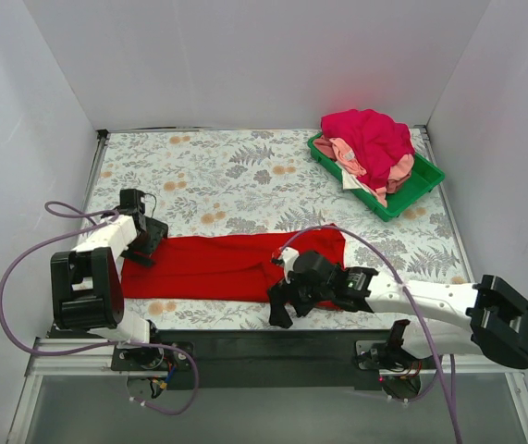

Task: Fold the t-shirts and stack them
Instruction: Fold the tshirt

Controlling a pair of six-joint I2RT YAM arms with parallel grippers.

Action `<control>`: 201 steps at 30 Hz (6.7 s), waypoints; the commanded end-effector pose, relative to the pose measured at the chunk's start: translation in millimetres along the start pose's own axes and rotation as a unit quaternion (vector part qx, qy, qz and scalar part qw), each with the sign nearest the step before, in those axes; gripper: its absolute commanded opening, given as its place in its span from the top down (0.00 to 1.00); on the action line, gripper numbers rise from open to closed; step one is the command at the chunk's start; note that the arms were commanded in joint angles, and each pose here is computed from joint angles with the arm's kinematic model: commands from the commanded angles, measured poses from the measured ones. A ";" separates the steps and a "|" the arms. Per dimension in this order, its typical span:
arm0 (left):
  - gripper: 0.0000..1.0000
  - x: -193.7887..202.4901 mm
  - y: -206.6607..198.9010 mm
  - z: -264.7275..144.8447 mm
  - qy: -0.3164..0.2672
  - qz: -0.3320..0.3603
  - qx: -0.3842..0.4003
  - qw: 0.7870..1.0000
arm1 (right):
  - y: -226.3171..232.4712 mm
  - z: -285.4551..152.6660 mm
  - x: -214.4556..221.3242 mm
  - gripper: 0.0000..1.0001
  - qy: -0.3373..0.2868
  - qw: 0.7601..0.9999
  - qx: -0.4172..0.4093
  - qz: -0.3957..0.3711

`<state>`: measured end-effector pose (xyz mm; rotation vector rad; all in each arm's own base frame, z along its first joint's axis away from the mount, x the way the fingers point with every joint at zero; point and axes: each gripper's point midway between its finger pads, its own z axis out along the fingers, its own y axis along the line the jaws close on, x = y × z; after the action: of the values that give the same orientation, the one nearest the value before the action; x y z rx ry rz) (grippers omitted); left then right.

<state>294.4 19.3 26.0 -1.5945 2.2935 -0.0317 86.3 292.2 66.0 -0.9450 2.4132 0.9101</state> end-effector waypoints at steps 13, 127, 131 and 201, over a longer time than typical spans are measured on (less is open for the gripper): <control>0.26 1.9 4.4 -14.8 -0.018 -0.004 0.032 0.999 | -100.7 -30.9 -43.4 0.02 -0.085 0.969 0.140 0.186; 1.00 233.5 135.5 -79.0 0.131 0.301 0.081 0.941 | 24.2 32.3 38.0 0.40 0.040 0.986 0.050 -0.153; 1.00 233.3 136.3 -78.7 0.133 0.298 0.083 0.942 | 18.8 32.5 42.3 0.41 0.041 0.987 0.059 -0.143; 1.00 157.9 -165.6 -128.5 -0.056 0.241 0.232 0.941 | -120.6 -16.6 -177.1 0.99 -0.123 0.985 0.122 -0.004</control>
<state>340.7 -214.5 128.9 -0.7737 2.3491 -0.3432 278.9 283.4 110.6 -0.6612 2.2961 0.6244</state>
